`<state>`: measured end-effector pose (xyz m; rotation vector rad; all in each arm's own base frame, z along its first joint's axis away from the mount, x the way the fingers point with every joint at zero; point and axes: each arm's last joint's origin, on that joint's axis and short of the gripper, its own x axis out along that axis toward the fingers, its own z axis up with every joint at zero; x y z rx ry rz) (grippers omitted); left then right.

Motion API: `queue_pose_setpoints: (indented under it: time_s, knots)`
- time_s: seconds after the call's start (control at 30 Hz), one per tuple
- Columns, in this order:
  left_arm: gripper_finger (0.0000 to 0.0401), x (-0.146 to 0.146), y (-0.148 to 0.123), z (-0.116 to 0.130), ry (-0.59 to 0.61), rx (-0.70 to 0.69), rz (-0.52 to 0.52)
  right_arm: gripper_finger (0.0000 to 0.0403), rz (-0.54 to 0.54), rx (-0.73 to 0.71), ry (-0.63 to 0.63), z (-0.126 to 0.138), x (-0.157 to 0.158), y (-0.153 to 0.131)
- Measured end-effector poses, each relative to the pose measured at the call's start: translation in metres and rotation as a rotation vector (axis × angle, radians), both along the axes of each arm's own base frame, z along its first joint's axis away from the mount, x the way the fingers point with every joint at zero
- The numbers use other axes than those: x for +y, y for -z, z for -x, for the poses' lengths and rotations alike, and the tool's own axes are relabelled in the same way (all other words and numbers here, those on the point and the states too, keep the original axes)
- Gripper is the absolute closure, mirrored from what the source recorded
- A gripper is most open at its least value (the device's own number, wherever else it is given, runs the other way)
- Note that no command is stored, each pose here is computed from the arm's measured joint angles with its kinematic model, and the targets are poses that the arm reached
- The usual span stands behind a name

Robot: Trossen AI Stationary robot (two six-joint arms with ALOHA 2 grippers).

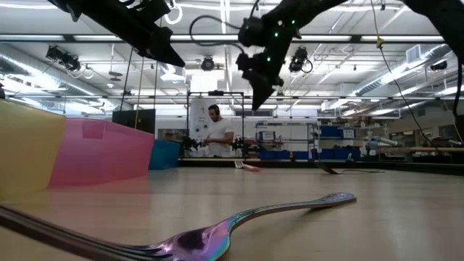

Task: Sort silverware by color (type)
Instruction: Put the pink fork into the blue bin

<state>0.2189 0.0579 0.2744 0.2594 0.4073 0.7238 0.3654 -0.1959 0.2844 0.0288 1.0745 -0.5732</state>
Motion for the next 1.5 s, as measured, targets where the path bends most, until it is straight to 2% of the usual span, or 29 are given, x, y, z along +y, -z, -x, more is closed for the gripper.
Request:
queue_pose_setpoints:
  time_s: [0.13, 0.27, 0.4, 0.53, 0.77, 1.0, 1.23, 1.4, 1.5]
  knots:
    - [0.0298, 0.000, 0.000, 0.000, -0.004, -0.009, 0.009, 0.0392, 0.002, -0.055, 0.027, 0.008, 0.003, -0.017]
    - [0.0298, 0.000, 0.000, 0.000, -0.004, -0.008, 0.009, 0.0371, 0.010, -0.066, 0.040, 0.011, 0.001, -0.021]
    - [0.0298, 0.000, 0.000, 0.000, -0.003, -0.007, 0.009, 0.0354, 0.008, -0.044, 0.021, 0.009, -0.001, -0.014]
    - [0.0298, 0.000, 0.001, 0.000, -0.003, -0.002, 0.009, 0.0332, -0.029, -0.007, 0.030, 0.000, -0.007, 0.008]
    - [0.0298, 0.000, 0.001, 0.001, -0.003, 0.009, 0.011, 0.0291, -0.191, 0.016, 0.082, -0.022, -0.023, 0.065]
    - [0.0298, 0.000, 0.001, 0.001, -0.003, 0.010, 0.011, 0.0271, -0.327, 0.002, 0.197, -0.031, -0.048, 0.077]
    - [0.0298, 0.000, 0.002, 0.001, -0.003, 0.010, 0.010, 0.0266, -0.415, -0.018, 0.334, -0.037, -0.070, 0.088]
    - [0.0298, 0.000, 0.002, 0.001, -0.002, 0.018, 0.010, 0.0266, -0.577, -0.061, 0.339, -0.043, -0.073, 0.101]
    - [0.0298, 0.000, 0.003, 0.001, -0.002, 0.028, 0.012, 0.0266, -0.581, -0.037, 0.344, -0.044, -0.072, 0.109]
